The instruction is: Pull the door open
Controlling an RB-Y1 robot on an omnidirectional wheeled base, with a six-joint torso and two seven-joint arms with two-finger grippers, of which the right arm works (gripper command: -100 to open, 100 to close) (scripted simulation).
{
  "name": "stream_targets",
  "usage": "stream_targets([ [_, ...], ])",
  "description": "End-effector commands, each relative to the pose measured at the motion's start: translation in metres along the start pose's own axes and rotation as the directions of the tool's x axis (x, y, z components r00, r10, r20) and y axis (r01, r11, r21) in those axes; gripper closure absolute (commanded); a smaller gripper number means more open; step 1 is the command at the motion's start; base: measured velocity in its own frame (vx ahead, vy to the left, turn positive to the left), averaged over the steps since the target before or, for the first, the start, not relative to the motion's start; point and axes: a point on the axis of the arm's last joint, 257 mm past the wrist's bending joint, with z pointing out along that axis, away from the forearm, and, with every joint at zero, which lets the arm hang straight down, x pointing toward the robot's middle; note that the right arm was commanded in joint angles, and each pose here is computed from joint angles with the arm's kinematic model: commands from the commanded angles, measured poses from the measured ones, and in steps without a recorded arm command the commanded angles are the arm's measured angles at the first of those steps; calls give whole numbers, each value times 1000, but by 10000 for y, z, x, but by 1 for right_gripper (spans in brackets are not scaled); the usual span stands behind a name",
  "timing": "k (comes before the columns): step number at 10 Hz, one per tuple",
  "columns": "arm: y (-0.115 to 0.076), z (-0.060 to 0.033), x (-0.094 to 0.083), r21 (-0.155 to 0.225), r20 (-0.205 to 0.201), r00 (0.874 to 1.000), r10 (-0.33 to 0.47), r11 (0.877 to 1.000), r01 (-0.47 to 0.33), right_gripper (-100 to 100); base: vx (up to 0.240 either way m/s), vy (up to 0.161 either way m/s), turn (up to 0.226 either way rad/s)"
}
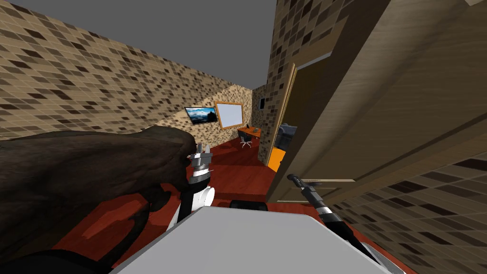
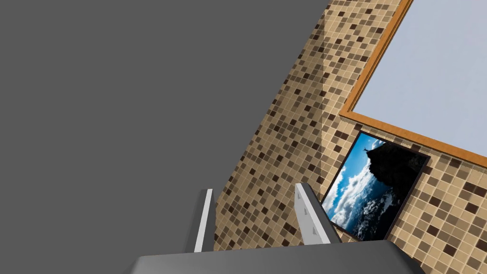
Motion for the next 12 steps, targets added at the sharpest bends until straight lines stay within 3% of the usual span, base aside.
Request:
stream_targets([
  [1, 0, 0, 0, 0, 0, 1000, 0, 1000, 0, 100, -104, -32, 40],
  [2, -8, -69, -1, 0, -7, 1000, 2, 1000, -2, 100, -148, -61, 143],
  [10, 16, -357, -69, -6, -31, 1000, -3, 1000, 3, 100, -200, -74, 170],
  [12, -3, -358, -32, -5, -37, 999, 3, 1000, -4, 100, -155, -56, 85],
])
